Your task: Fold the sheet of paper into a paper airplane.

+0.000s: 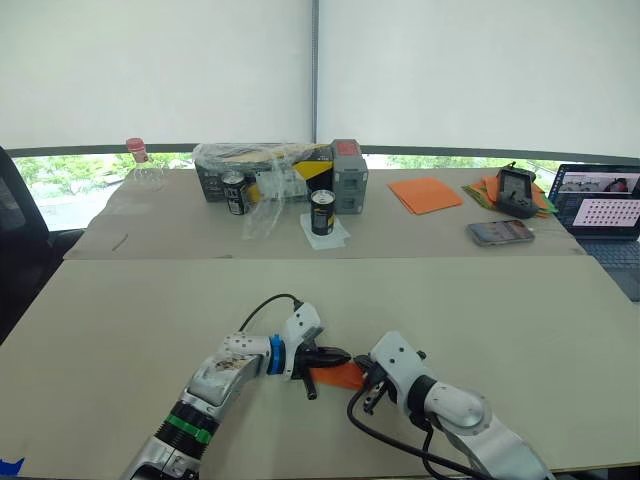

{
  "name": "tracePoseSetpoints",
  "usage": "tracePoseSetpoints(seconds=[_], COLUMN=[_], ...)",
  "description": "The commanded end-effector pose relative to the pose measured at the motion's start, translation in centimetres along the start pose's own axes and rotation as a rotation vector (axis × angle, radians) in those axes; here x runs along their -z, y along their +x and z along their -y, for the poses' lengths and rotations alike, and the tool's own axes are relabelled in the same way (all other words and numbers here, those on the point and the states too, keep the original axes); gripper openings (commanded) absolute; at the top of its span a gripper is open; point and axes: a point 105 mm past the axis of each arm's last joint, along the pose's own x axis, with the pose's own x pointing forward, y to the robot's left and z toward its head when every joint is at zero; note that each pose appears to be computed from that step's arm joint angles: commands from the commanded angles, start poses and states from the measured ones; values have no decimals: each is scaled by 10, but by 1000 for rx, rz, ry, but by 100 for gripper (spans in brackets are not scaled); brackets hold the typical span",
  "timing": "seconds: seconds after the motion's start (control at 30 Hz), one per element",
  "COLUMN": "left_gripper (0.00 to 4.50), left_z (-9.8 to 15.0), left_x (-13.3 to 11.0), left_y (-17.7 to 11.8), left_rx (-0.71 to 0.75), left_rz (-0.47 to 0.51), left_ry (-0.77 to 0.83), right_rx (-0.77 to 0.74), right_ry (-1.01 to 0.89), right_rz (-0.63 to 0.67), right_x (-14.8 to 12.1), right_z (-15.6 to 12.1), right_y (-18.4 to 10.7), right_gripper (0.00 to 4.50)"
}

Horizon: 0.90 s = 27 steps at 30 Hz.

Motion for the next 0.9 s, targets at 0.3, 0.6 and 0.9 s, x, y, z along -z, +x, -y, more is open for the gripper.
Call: tracePoseSetpoints(seconds=[0.3,0.6,0.9], left_gripper=[0,0,0], left_z=[-1,-3,-12], left_x=[26,32,50], left_y=[-1,-4,-27], left_rx=[-20,-42,-196], left_rz=[-84,-153,-259], left_ry=[-40,-26,-38], right_rx=[-131,-177,-195], right_ry=[94,116,163], right_rz=[16,-84,-226], right_x=[-2,13,35], right_z=[-21,-26,-28], right_y=[-12,-2,-1], right_gripper=[4,4,4])
